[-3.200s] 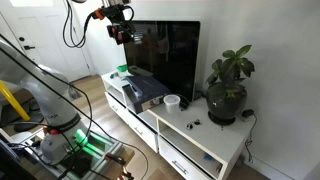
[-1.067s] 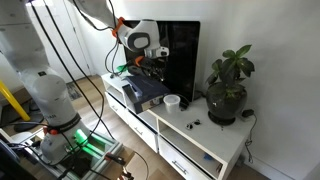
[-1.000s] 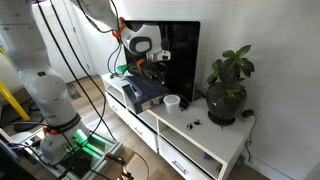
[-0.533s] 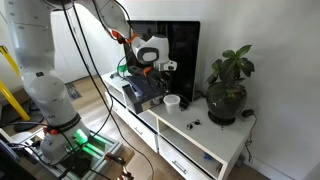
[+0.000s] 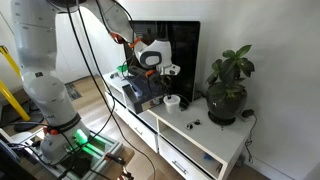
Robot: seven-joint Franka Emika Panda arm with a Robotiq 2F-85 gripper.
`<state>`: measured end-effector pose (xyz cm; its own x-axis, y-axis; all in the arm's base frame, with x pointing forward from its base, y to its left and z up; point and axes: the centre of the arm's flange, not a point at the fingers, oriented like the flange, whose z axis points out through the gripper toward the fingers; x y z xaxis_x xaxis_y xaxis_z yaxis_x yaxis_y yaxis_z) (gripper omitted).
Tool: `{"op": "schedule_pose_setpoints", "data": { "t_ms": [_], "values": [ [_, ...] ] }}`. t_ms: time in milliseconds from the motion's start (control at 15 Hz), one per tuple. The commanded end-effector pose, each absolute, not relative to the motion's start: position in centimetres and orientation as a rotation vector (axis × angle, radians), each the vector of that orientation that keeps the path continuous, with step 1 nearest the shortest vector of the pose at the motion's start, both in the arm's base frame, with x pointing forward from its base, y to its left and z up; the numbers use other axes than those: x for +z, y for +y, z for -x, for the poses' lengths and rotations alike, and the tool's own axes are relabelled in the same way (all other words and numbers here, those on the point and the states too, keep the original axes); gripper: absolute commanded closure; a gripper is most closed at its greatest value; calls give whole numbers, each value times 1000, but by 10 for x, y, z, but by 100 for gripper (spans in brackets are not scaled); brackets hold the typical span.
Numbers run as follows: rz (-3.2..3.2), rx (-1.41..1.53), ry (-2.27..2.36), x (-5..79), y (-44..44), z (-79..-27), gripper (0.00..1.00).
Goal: Remove the lid from the clear bowl and then put the pair of glasses in the bowl
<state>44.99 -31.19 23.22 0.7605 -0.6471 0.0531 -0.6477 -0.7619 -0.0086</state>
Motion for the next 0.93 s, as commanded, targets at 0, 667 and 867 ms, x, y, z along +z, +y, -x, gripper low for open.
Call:
{"op": "schedule_pose_setpoints", "data": {
  "t_ms": [0, 667, 867],
  "values": [
    [-2868, 26, -1270, 224, -332, -452, 0],
    [-2952, 89, -1369, 199, -363, -458, 23],
    [-2955, 81, -1398, 191, -369, -460, 51]
  ]
}}
